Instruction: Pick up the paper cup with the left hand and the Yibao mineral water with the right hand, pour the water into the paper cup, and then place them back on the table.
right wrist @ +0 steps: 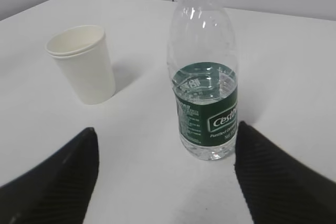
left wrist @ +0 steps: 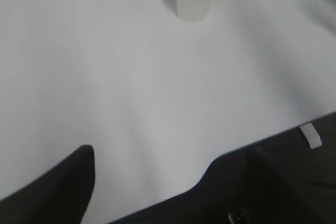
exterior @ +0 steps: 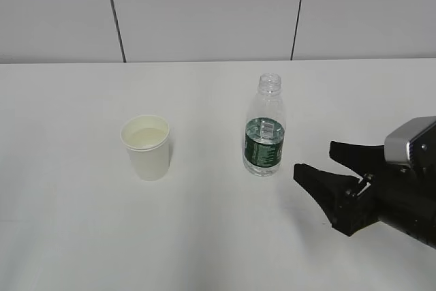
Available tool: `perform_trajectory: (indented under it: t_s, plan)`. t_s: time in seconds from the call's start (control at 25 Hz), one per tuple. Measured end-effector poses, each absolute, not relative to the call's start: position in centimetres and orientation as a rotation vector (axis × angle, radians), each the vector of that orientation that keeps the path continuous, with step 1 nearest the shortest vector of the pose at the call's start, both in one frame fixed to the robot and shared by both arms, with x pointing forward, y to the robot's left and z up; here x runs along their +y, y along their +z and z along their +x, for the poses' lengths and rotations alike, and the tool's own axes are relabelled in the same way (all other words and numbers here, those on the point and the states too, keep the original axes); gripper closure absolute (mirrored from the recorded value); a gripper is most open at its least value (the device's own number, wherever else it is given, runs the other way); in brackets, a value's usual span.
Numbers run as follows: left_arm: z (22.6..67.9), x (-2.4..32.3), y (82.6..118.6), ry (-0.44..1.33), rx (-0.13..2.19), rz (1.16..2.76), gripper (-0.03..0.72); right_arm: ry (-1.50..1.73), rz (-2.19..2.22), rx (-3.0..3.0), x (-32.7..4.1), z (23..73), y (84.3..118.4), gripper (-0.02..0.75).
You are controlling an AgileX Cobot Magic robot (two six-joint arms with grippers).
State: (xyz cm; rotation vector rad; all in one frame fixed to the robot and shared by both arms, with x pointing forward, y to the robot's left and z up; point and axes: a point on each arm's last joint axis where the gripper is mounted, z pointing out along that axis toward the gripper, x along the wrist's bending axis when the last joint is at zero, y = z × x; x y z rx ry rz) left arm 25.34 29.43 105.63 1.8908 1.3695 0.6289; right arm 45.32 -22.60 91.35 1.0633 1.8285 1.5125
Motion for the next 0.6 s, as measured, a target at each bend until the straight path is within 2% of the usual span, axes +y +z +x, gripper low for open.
perform_trajectory:
  t_s: [0.28,0.6]
  plan:
    - [23.0,30.3,105.2,0.749,1.273,1.758,0.116,1.518,1.059,1.825,-22.6,45.3,91.5,0.144]
    - [22.8,30.5,105.2,0.768,1.266,1.748,0.134,1.526,1.044,1.818,-22.6,45.2,91.8,0.144]
